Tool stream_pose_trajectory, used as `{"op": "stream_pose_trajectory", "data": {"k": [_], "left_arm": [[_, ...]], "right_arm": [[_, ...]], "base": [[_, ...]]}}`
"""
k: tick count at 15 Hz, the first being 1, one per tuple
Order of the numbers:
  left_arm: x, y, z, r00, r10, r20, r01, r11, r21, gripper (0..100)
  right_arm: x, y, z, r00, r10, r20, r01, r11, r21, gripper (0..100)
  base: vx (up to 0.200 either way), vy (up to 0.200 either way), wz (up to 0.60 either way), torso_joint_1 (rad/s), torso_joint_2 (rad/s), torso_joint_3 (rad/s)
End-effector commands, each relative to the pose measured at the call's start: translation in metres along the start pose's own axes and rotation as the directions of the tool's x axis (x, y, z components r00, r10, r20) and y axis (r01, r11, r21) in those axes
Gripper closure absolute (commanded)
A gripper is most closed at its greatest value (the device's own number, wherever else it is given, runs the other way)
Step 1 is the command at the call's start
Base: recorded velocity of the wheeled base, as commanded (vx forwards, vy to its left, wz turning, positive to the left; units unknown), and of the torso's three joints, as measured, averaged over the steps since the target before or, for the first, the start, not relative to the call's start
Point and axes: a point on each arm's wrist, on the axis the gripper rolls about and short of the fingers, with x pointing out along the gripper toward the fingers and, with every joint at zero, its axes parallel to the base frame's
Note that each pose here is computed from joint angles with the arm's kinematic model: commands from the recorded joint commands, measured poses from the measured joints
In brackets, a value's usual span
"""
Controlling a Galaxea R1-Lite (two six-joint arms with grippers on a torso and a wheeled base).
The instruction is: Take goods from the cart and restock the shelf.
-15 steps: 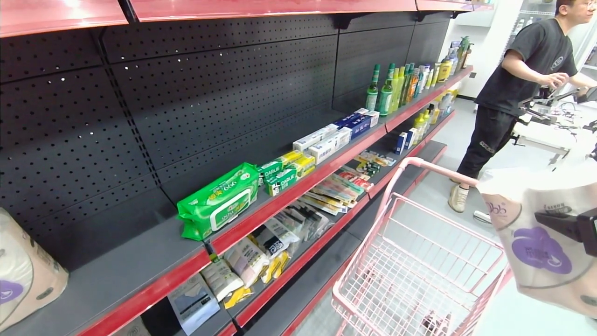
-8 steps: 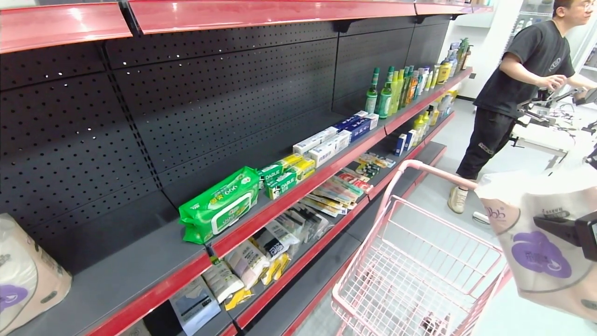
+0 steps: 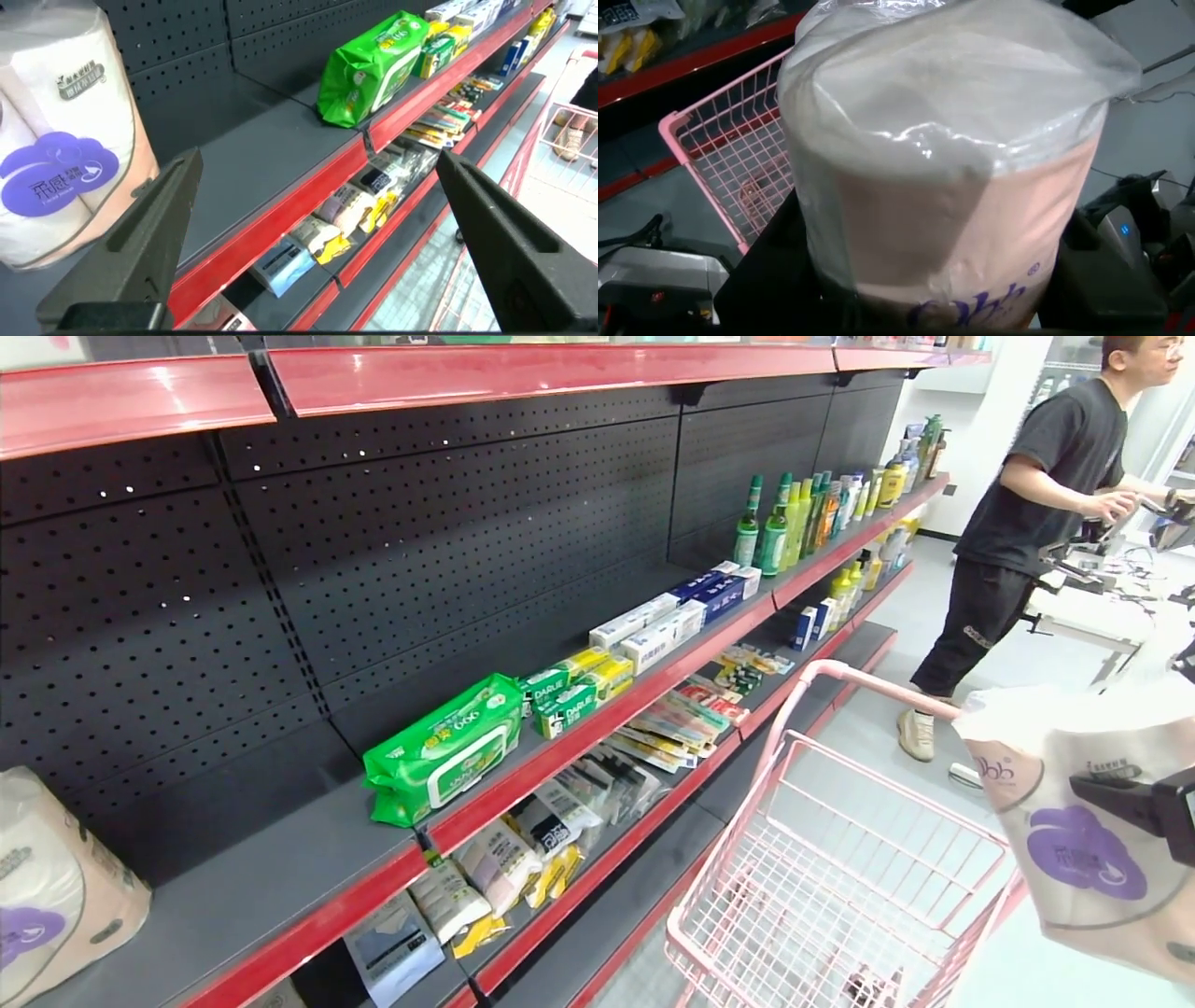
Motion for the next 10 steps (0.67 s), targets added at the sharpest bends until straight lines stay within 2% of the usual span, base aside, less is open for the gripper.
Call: {"op": "stream_pose_trajectory", "data": {"k": [1, 10], "left_arm": [[0.0001, 0.0, 0.0, 1.0, 0.0, -0.001, 0.0, 1.0, 0.0, 0], [0.0001, 0.0, 0.0, 1.0, 0.0, -0.001, 0.0, 1.0, 0.0, 0]], "right_arm": [[-0.0006, 0.0003, 0.0004, 1.0, 0.002, 0.005, -0.002, 1.0, -0.003, 100], [-0.0016, 0.0005, 0.0009, 1.0, 0.002, 0.009, -0.002, 1.0, -0.013, 100]], "base": [[0.0, 0.0, 0.6, -0.002, 0.0, 0.007], [0.0, 0.0, 0.6, 0.003, 0.0, -0.001]]}}
